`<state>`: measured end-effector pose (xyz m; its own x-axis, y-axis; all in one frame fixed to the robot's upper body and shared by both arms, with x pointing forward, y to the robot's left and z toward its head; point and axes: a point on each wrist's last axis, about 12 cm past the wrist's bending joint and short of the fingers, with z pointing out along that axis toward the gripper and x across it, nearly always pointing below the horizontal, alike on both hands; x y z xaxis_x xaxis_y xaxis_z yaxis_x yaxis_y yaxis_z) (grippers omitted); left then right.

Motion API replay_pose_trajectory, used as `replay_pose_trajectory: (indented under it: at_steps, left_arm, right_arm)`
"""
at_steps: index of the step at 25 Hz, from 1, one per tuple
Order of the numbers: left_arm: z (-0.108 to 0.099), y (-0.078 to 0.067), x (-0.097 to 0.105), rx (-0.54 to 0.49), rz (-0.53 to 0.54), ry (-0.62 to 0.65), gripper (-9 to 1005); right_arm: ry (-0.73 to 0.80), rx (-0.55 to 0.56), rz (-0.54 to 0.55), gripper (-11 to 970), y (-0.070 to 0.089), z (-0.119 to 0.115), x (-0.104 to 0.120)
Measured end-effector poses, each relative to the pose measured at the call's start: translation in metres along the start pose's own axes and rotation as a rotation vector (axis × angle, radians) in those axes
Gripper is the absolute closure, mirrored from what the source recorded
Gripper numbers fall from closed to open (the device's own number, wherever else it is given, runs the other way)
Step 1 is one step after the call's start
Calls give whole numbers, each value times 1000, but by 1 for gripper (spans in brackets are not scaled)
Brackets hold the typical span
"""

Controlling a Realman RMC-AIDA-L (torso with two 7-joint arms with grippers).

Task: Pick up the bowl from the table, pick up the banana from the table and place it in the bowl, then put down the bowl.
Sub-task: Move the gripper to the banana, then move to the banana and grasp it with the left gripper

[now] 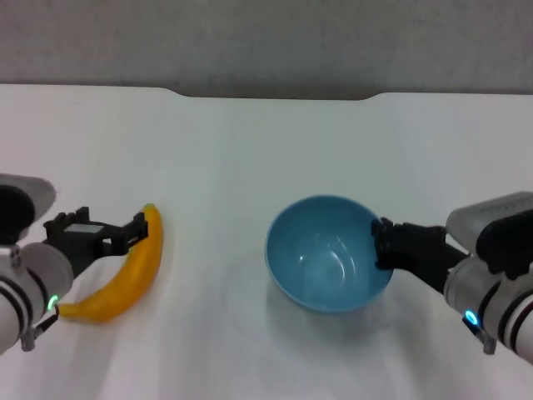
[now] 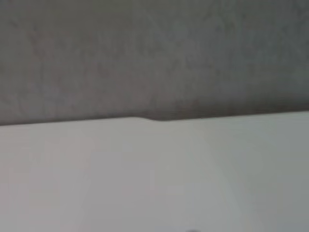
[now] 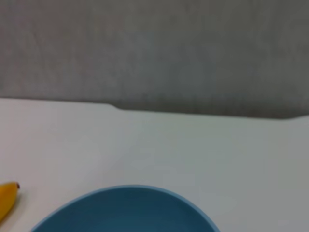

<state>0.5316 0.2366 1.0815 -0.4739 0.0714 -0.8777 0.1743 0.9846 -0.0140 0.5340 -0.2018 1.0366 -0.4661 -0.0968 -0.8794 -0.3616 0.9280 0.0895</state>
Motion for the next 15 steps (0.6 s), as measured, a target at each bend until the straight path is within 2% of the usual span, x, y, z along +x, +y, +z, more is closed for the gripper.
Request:
replay_pose_trajectory:
  at_steps: [8,15]
  left_arm:
    - [12,-13,-10,-19,102,152,117]
    - [33,-19,-5,21,91,267,107]
  right_arm:
    - [-50,-10,-38,912,4,-2,-16]
    - [-54,-11,-46,910,5,-3,-17]
